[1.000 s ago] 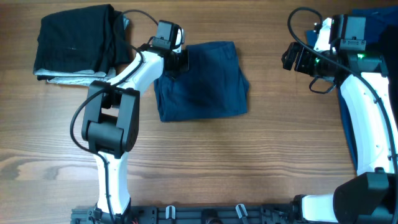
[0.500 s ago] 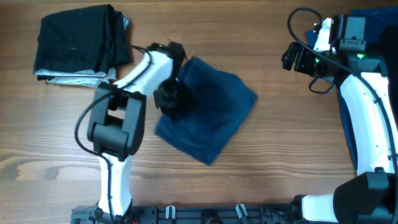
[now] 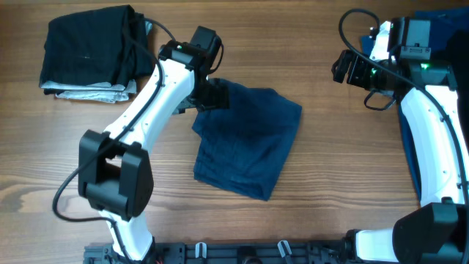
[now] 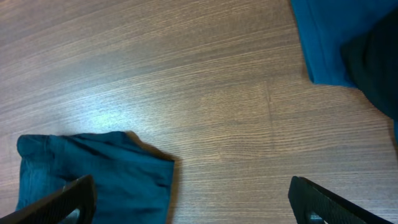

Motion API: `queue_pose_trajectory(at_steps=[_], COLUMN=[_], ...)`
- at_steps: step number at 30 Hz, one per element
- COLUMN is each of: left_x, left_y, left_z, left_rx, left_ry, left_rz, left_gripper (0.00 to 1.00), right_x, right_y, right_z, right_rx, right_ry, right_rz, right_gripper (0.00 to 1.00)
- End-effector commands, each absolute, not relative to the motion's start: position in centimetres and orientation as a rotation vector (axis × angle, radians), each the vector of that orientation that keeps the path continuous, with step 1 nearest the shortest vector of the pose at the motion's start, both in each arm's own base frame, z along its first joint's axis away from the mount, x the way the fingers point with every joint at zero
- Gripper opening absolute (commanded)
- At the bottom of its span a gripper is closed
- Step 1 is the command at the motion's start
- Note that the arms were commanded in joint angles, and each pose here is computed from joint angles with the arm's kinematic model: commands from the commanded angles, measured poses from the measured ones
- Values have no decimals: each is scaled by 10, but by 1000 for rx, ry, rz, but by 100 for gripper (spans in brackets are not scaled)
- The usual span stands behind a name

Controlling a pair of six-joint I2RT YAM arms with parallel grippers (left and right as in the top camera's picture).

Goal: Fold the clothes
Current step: 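Grasp the folded shorts' top edge with the left gripper and lift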

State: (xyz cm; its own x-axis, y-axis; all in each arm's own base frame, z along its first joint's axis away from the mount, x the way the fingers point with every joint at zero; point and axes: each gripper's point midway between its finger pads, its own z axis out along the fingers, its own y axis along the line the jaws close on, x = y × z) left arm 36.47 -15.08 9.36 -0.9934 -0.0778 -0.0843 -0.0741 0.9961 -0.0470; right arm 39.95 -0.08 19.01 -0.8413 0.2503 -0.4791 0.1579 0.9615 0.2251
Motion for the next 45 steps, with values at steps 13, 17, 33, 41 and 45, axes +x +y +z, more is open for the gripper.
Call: queue_pose_trajectory(at_steps=[13,17,33,41,45], left_x=[354,350,317,340,338], left_y=[-185,-183,-187,-180,-177], left_z=[25,13,-24,14,52], left_rx=[433,424,277,207,138], left_ry=[3145,3173,3280,3167,3118], left_rz=[-495,-491,-517,-423,-420], left_gripper=[100,100,99,100,100], right_x=[399,399,399,399,399], right_y=[-4,-4,-4,-4,-4], right_z=[184,184,184,184,184], right_rx=[314,314,314,314,314], right_ry=[2599,2599,2599,2599,2599], right_rz=[217,217,217,217,217], right_gripper=[100,100,100,100,100])
